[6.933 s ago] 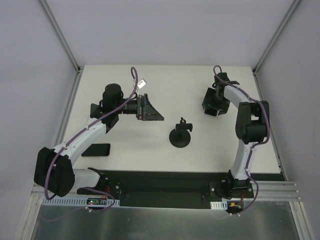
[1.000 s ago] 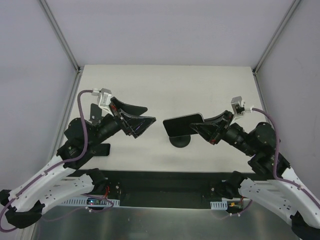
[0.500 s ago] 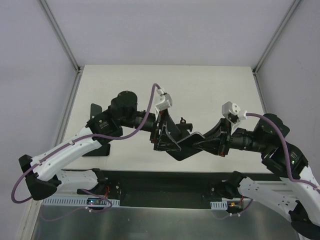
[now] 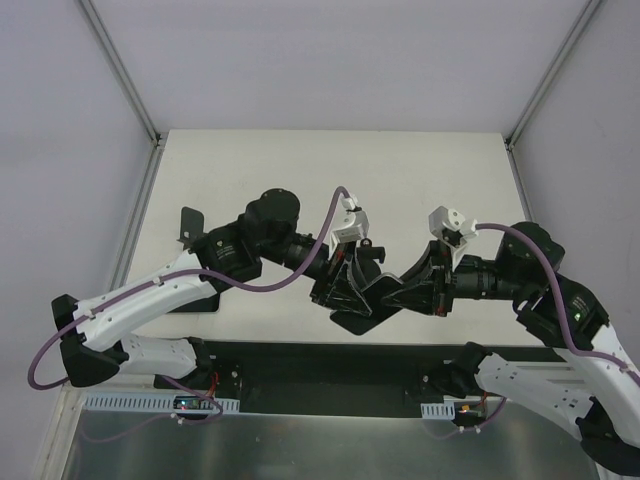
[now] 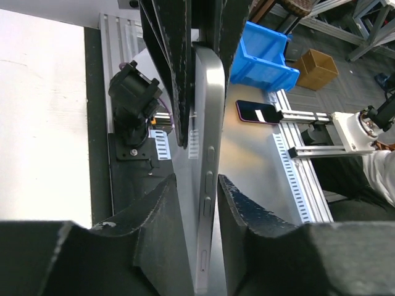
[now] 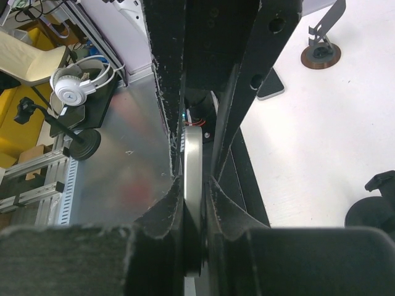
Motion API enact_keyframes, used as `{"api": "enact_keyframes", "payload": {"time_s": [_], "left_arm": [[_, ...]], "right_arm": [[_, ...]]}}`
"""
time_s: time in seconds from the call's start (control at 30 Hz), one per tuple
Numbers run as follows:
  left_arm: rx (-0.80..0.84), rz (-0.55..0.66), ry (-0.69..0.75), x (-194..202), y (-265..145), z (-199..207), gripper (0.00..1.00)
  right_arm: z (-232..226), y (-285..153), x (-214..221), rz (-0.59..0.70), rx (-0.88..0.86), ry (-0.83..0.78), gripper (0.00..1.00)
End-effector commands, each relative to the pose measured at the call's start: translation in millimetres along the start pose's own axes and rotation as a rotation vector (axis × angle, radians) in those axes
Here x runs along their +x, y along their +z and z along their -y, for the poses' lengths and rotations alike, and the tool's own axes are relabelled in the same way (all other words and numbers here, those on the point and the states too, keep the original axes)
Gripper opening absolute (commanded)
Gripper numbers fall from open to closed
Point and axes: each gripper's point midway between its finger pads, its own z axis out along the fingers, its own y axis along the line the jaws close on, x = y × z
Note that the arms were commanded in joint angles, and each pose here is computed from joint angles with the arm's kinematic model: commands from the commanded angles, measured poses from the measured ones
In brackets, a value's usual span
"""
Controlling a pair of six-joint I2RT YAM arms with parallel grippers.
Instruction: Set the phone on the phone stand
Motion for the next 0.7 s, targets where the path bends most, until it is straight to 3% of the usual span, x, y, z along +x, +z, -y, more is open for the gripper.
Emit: {"api": "enact_keyframes", "payload": {"time_s": [0.0, 0.17, 0.2, 0.3, 0.33, 0.43, 0.5, 0.53, 0.67], "left_arm": [[0.006, 0.015, 0.053, -14.9, 1.5, 6.2, 0.28], [0.014, -0.005, 0.027, -16.1, 5.0, 6.3, 0.08], [0.002, -0.002, 0.025, -17.1, 5.6, 5.0, 0.00], [-0.119, 0.031, 0.026, -23.8, 3.3, -10.4, 0.00], [-0.153, 0.055, 0.041, -27.3, -2.5, -10.2, 0.00], [-0.317, 0.151, 0.074, -44.7, -21.4, -23.4, 0.00], [-0.364, 0.202, 0.094, -54.6, -31.7, -22.6, 0.00], [-0.414, 0.244, 0.102, -60.3, -41.0, -24.7, 0.00], [-0.476, 0.411, 0.048, -76.6, -56.3, -27.5, 0.00]], "right_arm": [[-15.9, -4.1, -24.5, 0.067, -0.061, -0.072, 0.00], [-15.9, 0.2, -27.7, 0.068, -0.076, -0.066, 0.01], [-15.5, 0.5, -28.9, 0.075, -0.073, -0.063, 0.01], [-5.5, 1.2, -32.3, 0.101, -0.017, -0.065, 0.05], [2.9, 0.3, -33.3, 0.114, 0.034, -0.066, 0.29], [26.5, -0.2, -27.4, 0.124, 0.154, -0.052, 0.71], [37.1, 2.4, -17.4, 0.118, 0.190, -0.030, 0.87], [38.4, 1.6, -16.4, 0.134, 0.200, -0.013, 0.99], [32.6, 14.1, -11.0, 0.187, 0.111, 0.011, 0.97]]}}
